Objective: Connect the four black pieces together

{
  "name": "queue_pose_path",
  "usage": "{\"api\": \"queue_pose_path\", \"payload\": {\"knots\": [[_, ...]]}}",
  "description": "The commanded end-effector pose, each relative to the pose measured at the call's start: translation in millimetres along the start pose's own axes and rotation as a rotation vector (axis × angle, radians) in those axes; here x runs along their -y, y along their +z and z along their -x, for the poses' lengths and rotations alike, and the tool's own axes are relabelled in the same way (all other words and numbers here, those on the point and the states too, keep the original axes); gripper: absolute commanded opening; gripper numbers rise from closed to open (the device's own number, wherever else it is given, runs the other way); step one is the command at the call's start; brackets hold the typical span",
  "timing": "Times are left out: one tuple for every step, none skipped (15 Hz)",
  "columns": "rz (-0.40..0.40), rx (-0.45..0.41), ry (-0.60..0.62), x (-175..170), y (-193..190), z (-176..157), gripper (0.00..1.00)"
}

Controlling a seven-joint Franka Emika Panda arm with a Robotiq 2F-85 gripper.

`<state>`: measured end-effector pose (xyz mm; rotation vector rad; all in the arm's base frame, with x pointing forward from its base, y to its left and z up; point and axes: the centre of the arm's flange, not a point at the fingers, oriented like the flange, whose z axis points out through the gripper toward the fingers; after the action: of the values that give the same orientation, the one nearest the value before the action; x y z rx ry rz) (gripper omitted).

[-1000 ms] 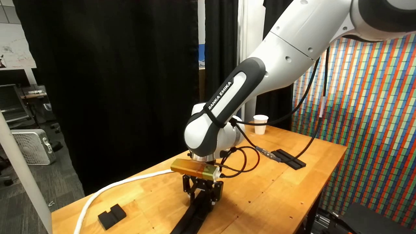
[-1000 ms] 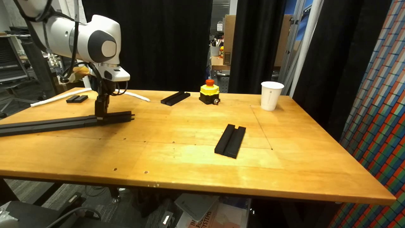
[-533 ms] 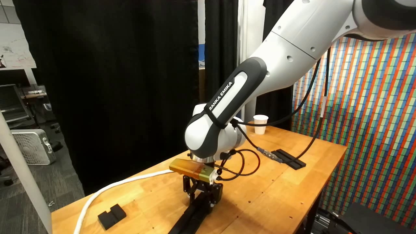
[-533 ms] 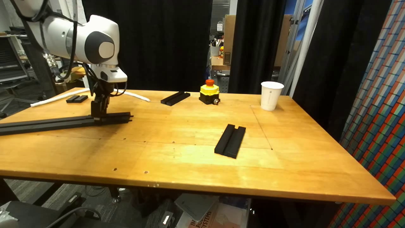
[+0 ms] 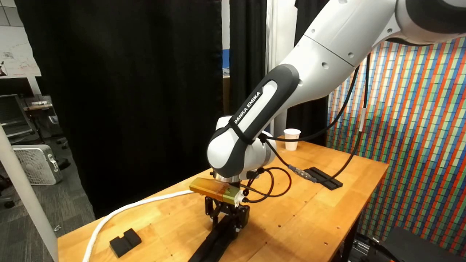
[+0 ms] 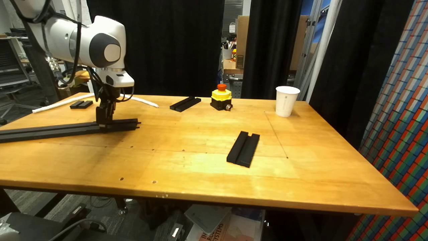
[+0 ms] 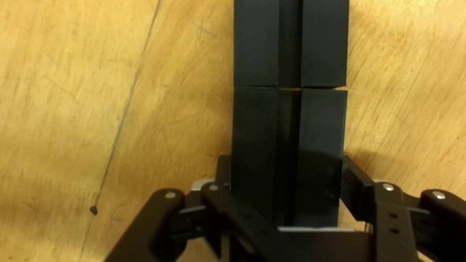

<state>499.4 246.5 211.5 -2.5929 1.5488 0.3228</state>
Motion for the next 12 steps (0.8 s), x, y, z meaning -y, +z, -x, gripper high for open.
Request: {"api": "queue_pose_path", "payload": {"knots": [[0.003, -0.008, -0.021, -0.9, 6.8, 5.0, 0.46], [0.005, -0.008, -0.024, -0.5, 7.3, 5.4, 0.46], [0.003, -0.009, -0.027, 0.3, 8.2, 6.1, 0.46], [0.002, -0.009, -0.029, 0.6, 8.4, 6.0, 0.46], [0.001, -0.01, -0.034, 1.3, 9.2, 6.5, 0.46], [0.002, -0.013, -0.035, 1.8, 10.1, 7.2, 0.46], [0.004, -0.02, -0.038, 2.3, 11.0, 9.0, 0.46], [0.005, -0.026, -0.045, 2.4, 10.9, 10.0, 0.46], [0.007, -0.034, -0.057, 3.0, 11.3, 11.5, 0.46], [0.007, -0.036, -0.064, 3.3, 11.2, 12.1, 0.46], [0.008, -0.042, -0.072, 3.4, 11.1, 12.8, 0.46], [0.008, -0.046, -0.077, 3.5, 11.4, 13.3, 0.46]]}}
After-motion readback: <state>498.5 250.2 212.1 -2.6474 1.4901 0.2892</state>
